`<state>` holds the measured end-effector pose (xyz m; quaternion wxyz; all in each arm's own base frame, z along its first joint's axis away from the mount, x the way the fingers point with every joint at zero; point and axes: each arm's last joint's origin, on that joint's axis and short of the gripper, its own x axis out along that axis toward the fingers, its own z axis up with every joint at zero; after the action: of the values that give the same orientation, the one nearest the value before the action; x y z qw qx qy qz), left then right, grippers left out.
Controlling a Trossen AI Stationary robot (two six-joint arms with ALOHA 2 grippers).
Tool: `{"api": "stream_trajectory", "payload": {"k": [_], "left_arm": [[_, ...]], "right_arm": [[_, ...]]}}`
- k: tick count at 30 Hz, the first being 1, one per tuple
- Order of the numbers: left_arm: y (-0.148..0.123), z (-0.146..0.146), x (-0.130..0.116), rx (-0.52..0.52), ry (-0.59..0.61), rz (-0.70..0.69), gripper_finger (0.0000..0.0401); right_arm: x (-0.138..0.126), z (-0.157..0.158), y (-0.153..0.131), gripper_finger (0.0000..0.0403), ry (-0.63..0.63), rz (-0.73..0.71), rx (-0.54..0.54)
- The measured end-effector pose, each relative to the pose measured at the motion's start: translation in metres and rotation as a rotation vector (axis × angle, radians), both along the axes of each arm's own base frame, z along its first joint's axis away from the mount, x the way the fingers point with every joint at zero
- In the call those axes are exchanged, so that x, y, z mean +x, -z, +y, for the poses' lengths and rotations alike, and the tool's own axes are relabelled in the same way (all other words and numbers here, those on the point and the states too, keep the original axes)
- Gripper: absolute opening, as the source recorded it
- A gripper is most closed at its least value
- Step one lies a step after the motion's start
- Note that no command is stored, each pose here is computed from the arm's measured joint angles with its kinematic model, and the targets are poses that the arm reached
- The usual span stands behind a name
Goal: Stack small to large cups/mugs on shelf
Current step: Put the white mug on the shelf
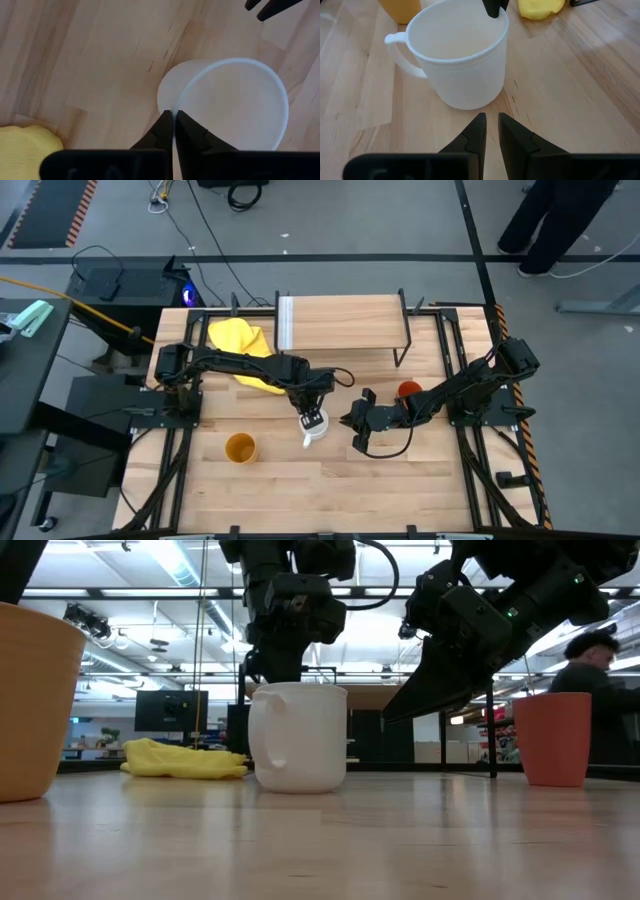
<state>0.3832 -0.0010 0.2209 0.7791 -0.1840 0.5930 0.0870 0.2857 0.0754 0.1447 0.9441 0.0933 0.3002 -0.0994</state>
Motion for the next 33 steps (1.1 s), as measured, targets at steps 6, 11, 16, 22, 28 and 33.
{"api": "stream_trajectory", "payload": {"k": [6, 11, 16, 22, 28, 33], "left_arm": [[0.0, 0.0, 0.0, 0.001, 0.002, 0.0, 0.0009], [-0.006, 0.0, -0.002, 0.016, 0.014, 0.032, 0.0009], [-0.031, 0.002, 0.001, 0.076, 0.015, 0.02, 0.0009], [-0.069, 0.006, 0.005, 0.102, 0.013, -0.035, 0.0009], [-0.104, 0.028, 0.003, 0.108, -0.042, -0.087, 0.0009], [-0.125, 0.056, -0.002, 0.12, -0.103, -0.131, 0.0009]], "right_arm": [[0.0, 0.0, 0.0, 0.0058, 0.0, 0.0, 0.0], [0.0, 0.0, 0.0, 0.0058, -0.001, 0.001, -0.002], [0.0, 0.0, 0.0, 0.0058, -0.004, 0.001, -0.006], [-0.001, 0.001, 0.001, 0.0058, -0.005, 0.015, -0.008], [-0.006, 0.007, 0.004, 0.0058, -0.012, 0.056, 0.002], [-0.009, 0.016, 0.005, 0.0058, -0.042, 0.06, 0.002]]}}
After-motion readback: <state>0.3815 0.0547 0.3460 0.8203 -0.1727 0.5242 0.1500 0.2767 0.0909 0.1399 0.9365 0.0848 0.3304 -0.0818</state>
